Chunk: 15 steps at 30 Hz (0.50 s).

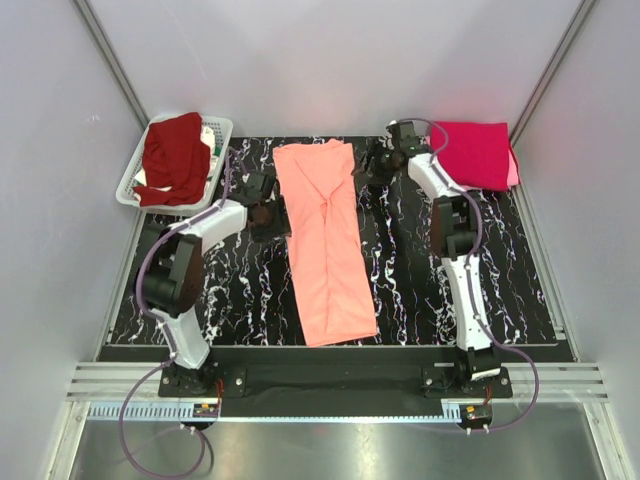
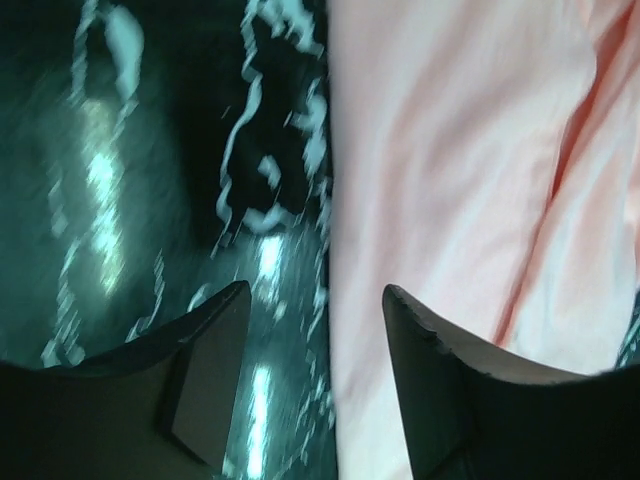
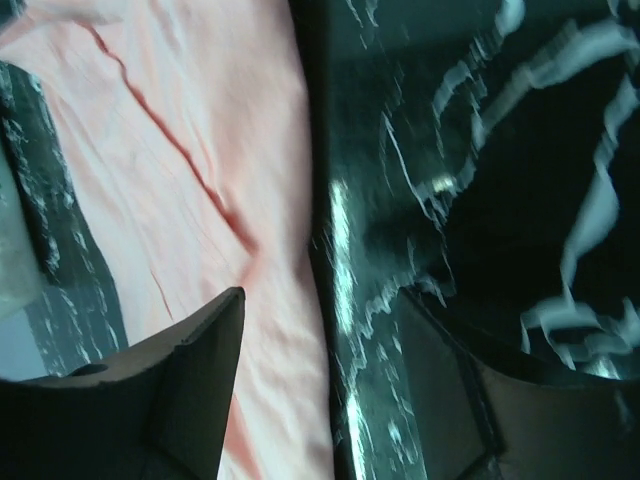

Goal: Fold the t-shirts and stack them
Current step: Fold the tshirt

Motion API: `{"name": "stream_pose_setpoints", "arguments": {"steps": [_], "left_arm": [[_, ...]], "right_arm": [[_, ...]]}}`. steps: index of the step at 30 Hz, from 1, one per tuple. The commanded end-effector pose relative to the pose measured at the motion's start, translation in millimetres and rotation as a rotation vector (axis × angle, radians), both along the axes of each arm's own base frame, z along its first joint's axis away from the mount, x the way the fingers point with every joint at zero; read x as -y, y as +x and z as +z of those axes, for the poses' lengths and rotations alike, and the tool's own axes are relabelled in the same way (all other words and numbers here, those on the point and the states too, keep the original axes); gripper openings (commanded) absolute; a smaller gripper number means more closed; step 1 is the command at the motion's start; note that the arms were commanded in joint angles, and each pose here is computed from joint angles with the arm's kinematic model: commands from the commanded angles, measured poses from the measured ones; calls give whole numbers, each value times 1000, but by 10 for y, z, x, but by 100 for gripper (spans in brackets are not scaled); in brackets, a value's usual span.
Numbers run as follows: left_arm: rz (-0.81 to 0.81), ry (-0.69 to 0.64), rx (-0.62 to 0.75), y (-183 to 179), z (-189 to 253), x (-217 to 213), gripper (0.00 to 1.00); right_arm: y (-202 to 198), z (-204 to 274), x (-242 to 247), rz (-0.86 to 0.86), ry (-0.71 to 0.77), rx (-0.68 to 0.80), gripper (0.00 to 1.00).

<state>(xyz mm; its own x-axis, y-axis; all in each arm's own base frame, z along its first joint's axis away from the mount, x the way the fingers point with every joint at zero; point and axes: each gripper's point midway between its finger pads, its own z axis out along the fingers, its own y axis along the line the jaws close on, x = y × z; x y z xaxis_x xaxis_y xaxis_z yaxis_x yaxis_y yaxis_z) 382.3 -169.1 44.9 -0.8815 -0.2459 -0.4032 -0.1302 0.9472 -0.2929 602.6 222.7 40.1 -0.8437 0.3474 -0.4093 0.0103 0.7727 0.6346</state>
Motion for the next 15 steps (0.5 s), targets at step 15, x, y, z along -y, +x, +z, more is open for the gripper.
{"name": "stream_pose_setpoints", "arguments": {"steps": [15], "left_arm": [[-101, -83, 41, -1654, 292, 367, 57]], "right_arm": [[-3122, 349, 224, 22, -179, -217, 64]]}}
